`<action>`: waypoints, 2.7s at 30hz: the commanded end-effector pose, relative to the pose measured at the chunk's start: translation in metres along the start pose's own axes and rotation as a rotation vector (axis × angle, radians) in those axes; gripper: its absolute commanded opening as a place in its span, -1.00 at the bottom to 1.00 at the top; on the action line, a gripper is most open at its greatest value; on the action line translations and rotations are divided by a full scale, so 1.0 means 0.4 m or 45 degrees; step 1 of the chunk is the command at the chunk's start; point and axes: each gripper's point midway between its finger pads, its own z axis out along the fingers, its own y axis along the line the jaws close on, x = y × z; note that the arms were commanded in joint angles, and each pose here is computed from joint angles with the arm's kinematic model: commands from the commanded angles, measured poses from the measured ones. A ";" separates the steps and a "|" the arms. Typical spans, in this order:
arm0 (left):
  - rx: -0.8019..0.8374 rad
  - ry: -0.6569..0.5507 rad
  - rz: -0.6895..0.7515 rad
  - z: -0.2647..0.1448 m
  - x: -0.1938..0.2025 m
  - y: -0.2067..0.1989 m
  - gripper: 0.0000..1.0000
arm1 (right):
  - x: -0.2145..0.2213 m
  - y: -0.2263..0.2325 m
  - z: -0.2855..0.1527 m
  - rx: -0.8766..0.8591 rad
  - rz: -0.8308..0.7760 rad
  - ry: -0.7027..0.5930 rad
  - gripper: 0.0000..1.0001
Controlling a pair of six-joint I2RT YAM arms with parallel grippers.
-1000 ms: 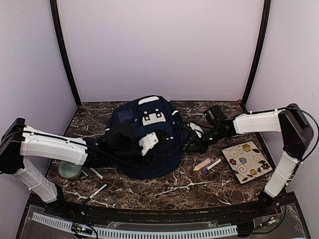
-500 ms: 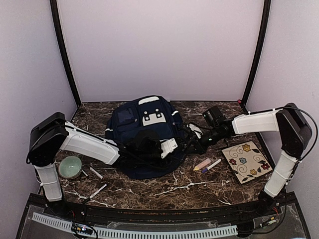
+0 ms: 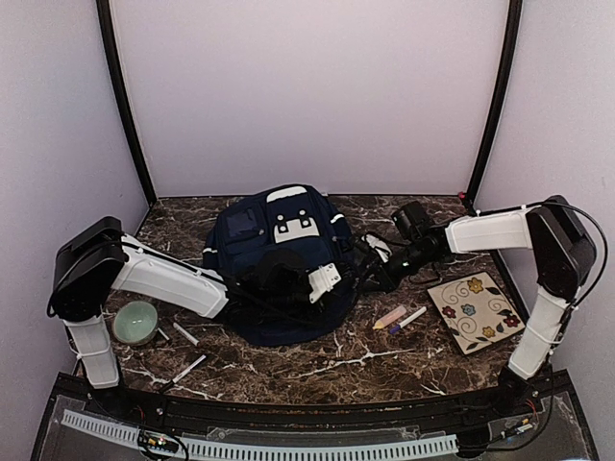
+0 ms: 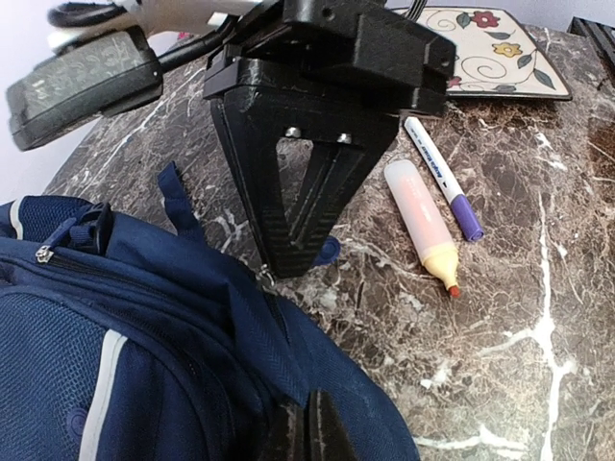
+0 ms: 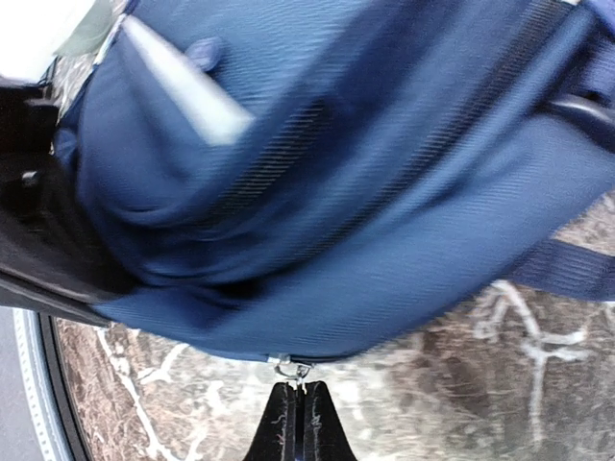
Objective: Pack the student bag
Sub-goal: Hold the largest pocket of the student bag, then zip the student bag into the largest pocket of the bag, then pick up the pen from the center of the board.
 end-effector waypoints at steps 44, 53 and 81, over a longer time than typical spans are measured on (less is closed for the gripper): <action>-0.140 -0.026 -0.120 -0.065 0.008 0.046 -1.00 | -0.211 -0.340 -0.084 0.385 0.162 -0.213 -0.50; -0.140 -0.097 -0.137 -0.128 -0.073 0.066 0.93 | -0.300 -0.188 -0.289 0.442 -0.110 -0.380 0.99; -0.788 0.186 -0.299 -0.340 0.015 0.536 0.29 | -0.208 -0.059 -0.519 0.808 -0.417 -0.325 0.92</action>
